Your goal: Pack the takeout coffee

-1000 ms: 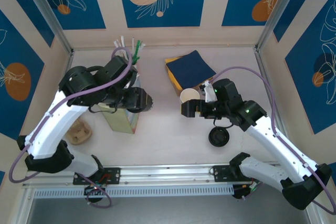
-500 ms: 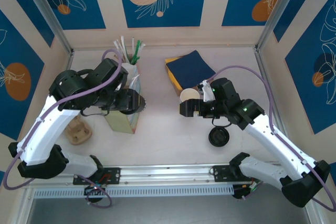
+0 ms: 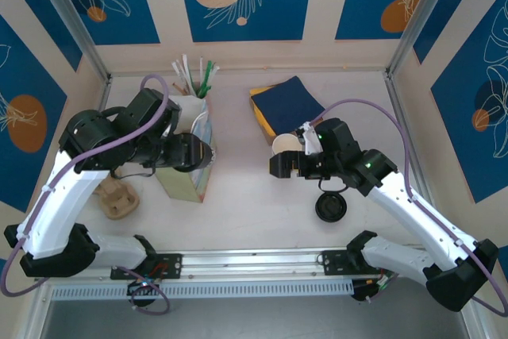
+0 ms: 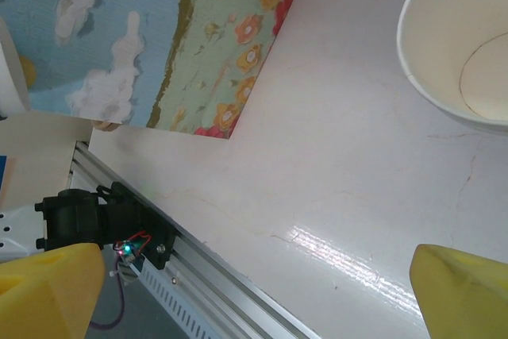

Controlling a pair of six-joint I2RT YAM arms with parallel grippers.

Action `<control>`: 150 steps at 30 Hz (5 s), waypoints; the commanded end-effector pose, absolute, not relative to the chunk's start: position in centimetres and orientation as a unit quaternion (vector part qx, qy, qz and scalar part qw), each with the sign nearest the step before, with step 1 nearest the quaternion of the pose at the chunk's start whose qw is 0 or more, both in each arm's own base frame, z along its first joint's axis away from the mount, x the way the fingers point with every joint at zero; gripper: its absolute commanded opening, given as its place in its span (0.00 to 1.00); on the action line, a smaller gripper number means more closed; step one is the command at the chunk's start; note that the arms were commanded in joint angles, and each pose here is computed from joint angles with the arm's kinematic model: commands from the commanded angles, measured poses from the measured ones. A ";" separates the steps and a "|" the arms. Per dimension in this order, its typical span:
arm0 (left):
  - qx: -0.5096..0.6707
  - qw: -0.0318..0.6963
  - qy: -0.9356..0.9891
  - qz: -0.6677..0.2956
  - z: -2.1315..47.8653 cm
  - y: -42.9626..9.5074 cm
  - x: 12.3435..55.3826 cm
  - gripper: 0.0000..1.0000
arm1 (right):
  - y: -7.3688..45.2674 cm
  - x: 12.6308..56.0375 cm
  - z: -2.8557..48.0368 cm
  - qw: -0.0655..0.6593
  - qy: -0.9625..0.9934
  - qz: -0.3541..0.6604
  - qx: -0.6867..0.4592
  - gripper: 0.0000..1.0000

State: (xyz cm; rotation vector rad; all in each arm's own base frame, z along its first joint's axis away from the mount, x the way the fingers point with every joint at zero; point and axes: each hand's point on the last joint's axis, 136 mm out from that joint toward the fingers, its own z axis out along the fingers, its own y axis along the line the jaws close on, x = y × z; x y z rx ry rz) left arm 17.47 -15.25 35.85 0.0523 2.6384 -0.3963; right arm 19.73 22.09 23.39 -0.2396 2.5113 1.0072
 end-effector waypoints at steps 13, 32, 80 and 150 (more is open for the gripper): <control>0.044 0.167 0.976 -0.133 34.5 -15.5 16.0 0.59 | 22.7 20.0 24.5 0.227 0.899 0.363 -0.091 0.99; 0.087 0.168 0.967 -0.172 34.6 -22.9 21.5 0.59 | 21.3 19.9 23.9 0.238 0.904 0.344 -0.081 0.99; 0.019 0.274 0.937 -0.215 39.4 -20.5 31.1 0.57 | 19.9 20.6 23.5 0.240 0.907 0.340 -0.057 0.99; -0.018 0.166 0.985 -0.039 31.4 -8.6 22.7 0.55 | 22.6 20.6 24.6 0.231 0.893 0.375 -0.092 0.99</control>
